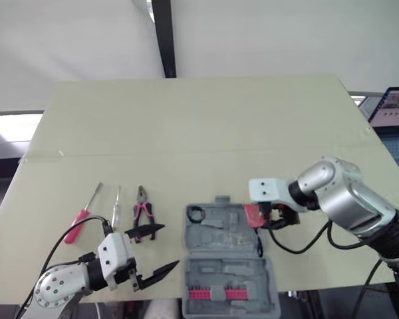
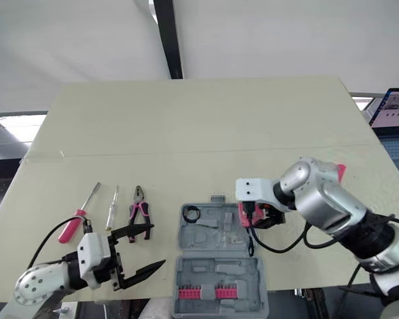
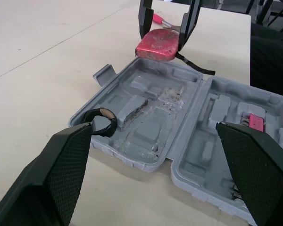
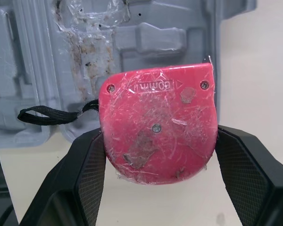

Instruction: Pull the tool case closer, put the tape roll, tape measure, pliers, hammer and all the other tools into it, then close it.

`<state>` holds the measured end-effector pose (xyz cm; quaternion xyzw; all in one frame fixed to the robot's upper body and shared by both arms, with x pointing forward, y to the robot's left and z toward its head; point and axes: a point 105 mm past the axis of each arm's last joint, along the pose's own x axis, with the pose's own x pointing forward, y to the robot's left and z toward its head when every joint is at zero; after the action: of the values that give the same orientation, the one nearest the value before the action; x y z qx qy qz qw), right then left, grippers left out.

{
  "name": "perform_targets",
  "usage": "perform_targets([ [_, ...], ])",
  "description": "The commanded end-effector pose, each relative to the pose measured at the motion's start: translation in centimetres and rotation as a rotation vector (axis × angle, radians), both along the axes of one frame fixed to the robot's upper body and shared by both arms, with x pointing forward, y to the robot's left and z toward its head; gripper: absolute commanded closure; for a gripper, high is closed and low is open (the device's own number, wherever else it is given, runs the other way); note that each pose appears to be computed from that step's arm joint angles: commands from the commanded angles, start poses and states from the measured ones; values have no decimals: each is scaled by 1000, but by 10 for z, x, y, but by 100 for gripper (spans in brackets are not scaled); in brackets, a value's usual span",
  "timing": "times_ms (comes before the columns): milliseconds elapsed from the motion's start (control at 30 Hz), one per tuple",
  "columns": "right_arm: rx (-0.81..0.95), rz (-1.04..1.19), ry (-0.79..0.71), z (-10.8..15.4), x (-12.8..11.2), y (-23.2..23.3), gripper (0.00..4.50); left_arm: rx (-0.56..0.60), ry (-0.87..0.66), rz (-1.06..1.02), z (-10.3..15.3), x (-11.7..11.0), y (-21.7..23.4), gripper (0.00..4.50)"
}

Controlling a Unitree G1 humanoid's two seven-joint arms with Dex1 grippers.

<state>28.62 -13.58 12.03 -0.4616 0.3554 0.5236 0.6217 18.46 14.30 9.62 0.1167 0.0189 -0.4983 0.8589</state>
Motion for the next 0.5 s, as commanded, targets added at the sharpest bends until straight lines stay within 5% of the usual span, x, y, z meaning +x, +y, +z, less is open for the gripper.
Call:
perform_targets([
  [33, -19, 31, -57, 4, 4, 11, 153, 1, -23, -4, 0, -2, -3, 0],
  [500, -79, 64, -101, -7, 9, 13, 153, 6, -20, -10, -7, -7, -3, 0],
])
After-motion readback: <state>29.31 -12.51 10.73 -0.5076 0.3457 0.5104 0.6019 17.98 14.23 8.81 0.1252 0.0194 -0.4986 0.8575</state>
